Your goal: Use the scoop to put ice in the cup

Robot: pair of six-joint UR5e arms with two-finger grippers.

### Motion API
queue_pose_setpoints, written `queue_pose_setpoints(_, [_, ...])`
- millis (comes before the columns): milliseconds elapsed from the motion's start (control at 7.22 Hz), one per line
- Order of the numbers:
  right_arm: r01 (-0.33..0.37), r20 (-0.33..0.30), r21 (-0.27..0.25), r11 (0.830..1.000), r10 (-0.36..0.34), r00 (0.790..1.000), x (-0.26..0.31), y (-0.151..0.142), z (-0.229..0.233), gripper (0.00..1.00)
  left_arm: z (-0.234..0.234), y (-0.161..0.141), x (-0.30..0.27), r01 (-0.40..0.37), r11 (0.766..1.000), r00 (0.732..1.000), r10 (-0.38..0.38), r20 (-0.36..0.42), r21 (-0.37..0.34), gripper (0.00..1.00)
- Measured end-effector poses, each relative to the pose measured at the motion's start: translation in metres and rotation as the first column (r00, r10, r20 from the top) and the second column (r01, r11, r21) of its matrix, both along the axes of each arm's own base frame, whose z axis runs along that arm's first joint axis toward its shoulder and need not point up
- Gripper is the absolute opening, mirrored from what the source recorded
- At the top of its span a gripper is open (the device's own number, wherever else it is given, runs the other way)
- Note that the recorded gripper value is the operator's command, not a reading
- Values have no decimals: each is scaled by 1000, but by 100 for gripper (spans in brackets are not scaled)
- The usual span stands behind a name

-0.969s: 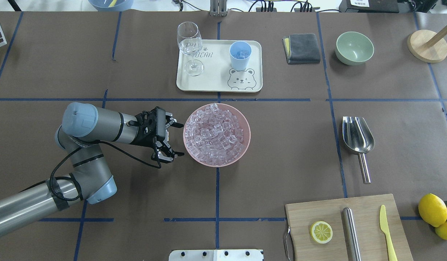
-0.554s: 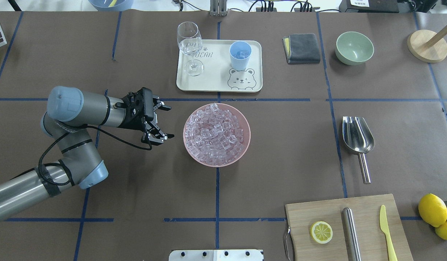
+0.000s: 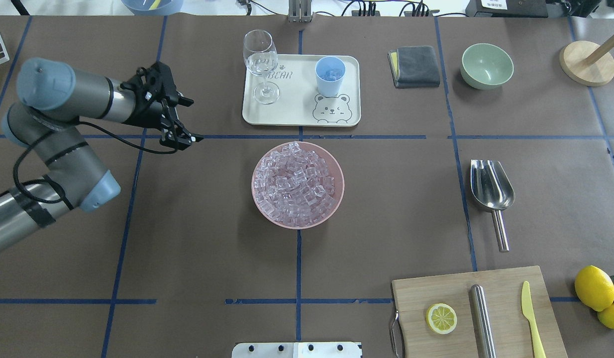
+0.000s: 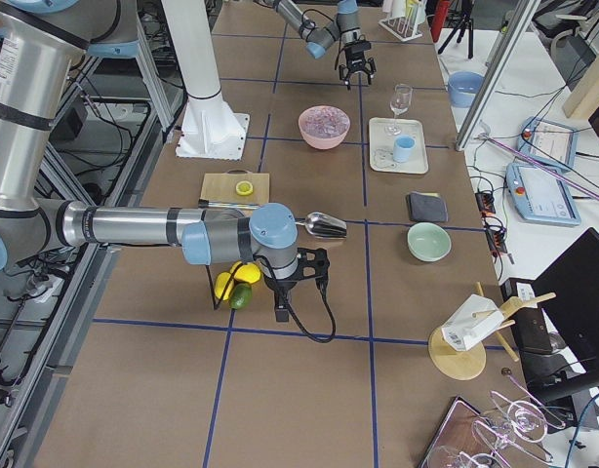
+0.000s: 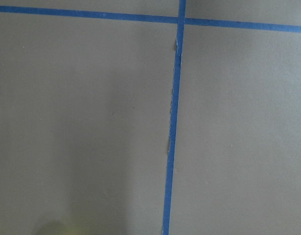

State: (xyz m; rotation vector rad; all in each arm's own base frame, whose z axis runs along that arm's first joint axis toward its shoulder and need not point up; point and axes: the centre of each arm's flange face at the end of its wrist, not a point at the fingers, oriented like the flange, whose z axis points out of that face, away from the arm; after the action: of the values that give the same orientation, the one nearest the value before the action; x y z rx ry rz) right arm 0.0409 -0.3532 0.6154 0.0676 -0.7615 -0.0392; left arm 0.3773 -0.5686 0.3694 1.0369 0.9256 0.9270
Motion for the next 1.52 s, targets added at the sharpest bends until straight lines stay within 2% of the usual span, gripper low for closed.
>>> queue_pose_setpoints(138, [-2, -1, 2, 1000, 2, 1000, 1, -1, -1, 100, 9, -26, -37, 28, 998, 998, -25, 57, -61, 100])
queue_pose_setpoints(277, [-9, -1, 6, 1000, 9, 1000, 3, -2, -2, 100, 19, -50, -74, 66, 994, 991, -55, 121, -90, 100])
queue_pose_setpoints(554, [-23, 0, 14, 1000, 23, 1000, 8, -5, -5, 100, 38, -85, -168, 141, 985, 963, -112, 245, -103, 100])
queue_pose_setpoints(692, [-25, 0, 14, 1000, 25, 1000, 9, -5, -5, 100, 53, -96, -231, 196, 964, 948, -139, 285, -179, 100])
queue_pose_setpoints(831, [-25, 1, 14, 1000, 25, 1000, 9, -5, -5, 100, 69, -102, -295, 260, 925, 935, -169, 312, -278, 100])
queue_pose_setpoints(1108, [-25, 12, 15, 1000, 25, 1000, 8, -7, -6, 100, 118, -92, -392, 373, 821, 907, -224, 357, -432, 100])
queue_pose_setpoints(1385, [-29, 34, -20, 999, 29, 999, 6, -13, -8, 100, 155, -78, -426, 411, 716, 896, -205, 393, -564, 100])
queue_pose_setpoints(1523, [-31, 45, -42, 999, 33, 998, 6, -16, -9, 100, 178, -65, -430, 400, 659, 904, -170, 391, -637, 100])
